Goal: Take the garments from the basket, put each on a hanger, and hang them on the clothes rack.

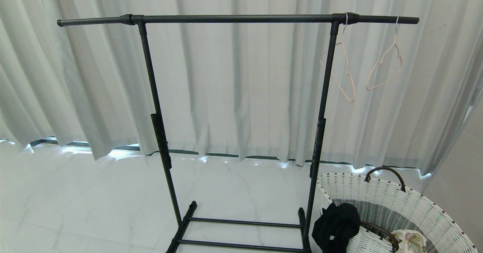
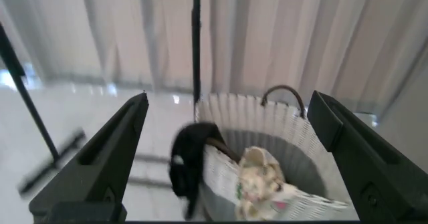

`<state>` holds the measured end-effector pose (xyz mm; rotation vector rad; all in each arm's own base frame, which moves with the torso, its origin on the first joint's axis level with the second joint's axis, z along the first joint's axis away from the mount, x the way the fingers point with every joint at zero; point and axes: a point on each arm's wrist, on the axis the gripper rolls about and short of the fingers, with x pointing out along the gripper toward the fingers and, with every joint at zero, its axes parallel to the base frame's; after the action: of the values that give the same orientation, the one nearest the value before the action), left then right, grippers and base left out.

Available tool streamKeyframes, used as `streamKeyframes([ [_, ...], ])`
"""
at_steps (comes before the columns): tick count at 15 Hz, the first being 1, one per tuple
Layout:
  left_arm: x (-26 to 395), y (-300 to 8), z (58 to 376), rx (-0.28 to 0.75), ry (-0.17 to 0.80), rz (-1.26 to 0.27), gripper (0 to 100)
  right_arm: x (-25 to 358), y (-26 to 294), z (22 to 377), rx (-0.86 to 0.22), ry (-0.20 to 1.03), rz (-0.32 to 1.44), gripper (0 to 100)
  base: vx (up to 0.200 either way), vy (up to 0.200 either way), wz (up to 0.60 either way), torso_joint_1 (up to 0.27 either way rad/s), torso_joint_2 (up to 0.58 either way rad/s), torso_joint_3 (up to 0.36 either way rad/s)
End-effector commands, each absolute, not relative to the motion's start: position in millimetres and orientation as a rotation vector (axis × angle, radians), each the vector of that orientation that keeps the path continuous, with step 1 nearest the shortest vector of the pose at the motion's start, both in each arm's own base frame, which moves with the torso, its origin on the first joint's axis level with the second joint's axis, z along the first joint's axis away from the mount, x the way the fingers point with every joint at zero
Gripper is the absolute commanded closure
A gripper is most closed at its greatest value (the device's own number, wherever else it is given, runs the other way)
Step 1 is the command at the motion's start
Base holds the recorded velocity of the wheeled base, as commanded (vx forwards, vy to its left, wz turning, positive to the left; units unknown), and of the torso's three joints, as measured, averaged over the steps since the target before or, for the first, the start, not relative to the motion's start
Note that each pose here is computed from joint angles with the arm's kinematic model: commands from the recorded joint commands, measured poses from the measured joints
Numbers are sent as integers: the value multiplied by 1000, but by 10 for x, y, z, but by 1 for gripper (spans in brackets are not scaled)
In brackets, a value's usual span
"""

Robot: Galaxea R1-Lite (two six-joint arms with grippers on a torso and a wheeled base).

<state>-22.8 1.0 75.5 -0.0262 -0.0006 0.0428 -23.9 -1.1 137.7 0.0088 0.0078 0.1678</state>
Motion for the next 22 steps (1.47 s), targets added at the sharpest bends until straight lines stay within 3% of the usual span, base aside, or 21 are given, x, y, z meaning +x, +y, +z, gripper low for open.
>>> streamKeyframes([
  [1, -227, 10, 755, -28, 1, 43, 0, 456, 82, 1735, -250, 365, 262, 0, 0, 0, 0, 0, 0, 0],
  [3, -227, 10, 755, -26, 1, 43, 0, 919, 88, 1630, -364, 588, 257, 0, 0, 0, 0, 0, 0, 0],
  [5, -227, 10, 755, -28, 1, 43, 0, 1232, 48, 1546, -425, 699, 258, 0, 0, 0, 0, 0, 0, 0],
  [6, -227, 10, 755, -28, 1, 43, 0, 1570, -52, 1417, -484, 768, 248, 0, 0, 0, 0, 0, 0, 0],
  [9, -227, 10, 755, -28, 1, 43, 0, 2047, -300, 1071, -615, 836, 250, 0, 0, 0, 0, 0, 0, 0],
  [13, -227, 10, 755, -26, 1, 43, 0, 2385, -380, 622, -682, 907, 314, 0, 0, 0, 0, 0, 0, 0],
  [20, -227, 10, 755, -32, 1, 43, 0, 2491, -622, 150, -710, 1046, 331, 0, 0, 0, 0, 0, 0, 0],
  [22, -228, 10, 755, -32, -1, 43, 0, 2557, -640, 42, -718, 1035, 322, 0, 0, 0, 0, 0, 0, 0],
])
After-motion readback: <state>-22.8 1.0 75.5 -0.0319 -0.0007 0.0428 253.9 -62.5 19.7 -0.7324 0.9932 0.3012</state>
